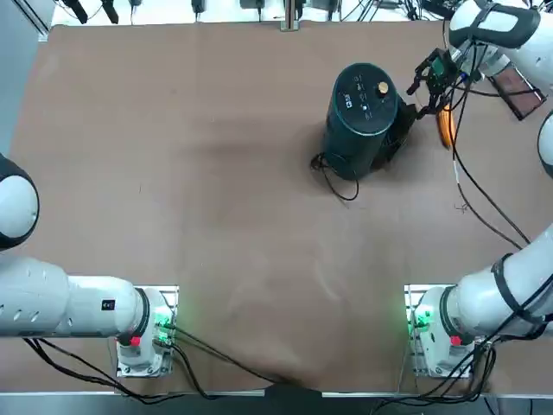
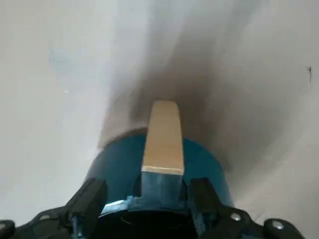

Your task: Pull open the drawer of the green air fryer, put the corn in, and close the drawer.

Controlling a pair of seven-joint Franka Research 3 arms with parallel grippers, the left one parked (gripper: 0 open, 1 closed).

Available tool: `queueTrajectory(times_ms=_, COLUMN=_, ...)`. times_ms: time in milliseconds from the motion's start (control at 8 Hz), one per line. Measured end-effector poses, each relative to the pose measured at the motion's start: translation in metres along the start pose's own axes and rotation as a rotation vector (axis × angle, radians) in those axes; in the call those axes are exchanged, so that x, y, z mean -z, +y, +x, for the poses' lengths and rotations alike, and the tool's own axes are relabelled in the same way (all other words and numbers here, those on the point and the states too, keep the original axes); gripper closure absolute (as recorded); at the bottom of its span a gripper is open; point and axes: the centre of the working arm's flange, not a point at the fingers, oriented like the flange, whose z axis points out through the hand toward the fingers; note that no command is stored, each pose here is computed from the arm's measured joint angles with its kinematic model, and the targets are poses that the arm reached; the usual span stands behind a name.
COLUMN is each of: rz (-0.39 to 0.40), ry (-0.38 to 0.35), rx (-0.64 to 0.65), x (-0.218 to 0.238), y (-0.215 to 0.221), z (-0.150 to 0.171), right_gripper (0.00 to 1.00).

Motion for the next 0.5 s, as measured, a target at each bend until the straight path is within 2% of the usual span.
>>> queueTrajectory(times_ms=250, rz=-0.060, ry=0.066, rx=0.104, x=0.022, y=-0.006, z=0.003, right_gripper=0.00)
queueTrajectory(times_ms=500, rz=-0.109, ry=0.112, rx=0.292, x=0.036, y=-0.001, z=0.020, right_gripper=0.00)
